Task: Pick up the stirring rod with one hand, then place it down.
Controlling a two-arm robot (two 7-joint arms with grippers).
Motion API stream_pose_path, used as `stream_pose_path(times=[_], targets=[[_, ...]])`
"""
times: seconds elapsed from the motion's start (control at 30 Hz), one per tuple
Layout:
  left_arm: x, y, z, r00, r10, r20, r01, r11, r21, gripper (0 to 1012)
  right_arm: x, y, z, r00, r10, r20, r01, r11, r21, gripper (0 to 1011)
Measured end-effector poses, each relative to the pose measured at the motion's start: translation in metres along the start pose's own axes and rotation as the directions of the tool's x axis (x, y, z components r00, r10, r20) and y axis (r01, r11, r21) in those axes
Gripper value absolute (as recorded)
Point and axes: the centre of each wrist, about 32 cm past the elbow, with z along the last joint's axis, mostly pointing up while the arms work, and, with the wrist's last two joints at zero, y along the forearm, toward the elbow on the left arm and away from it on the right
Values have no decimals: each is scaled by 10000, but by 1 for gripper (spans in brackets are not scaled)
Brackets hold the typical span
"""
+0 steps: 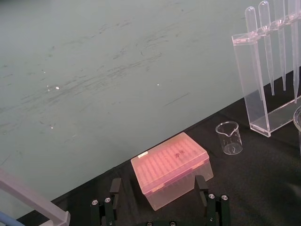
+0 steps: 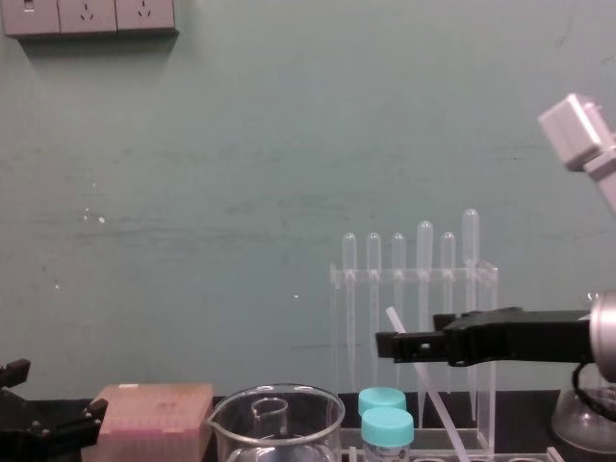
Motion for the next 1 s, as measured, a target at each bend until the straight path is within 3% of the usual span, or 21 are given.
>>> stream_pose_path(times=[0.3, 0.77, 0.93, 1.0], targets=[[0, 0, 0, 10000, 0, 0, 0, 10000, 0, 1000, 5, 145, -15, 9998, 159, -98, -163, 9992, -371, 1003], [0, 0, 0, 10000, 0, 0, 0, 10000, 0, 1000, 5, 152, -14, 9999, 146, -91, -150, 9990, -429, 1003], [0, 0, 0, 10000, 1, 0, -1, 10000, 0, 1000, 4, 150, -12, 9998, 151, -93, -154, 9990, -409, 928], [0, 0, 0, 10000, 1, 0, -1, 10000, -1, 1000, 4, 150, -12, 9998, 154, -93, -157, 9991, -398, 853]])
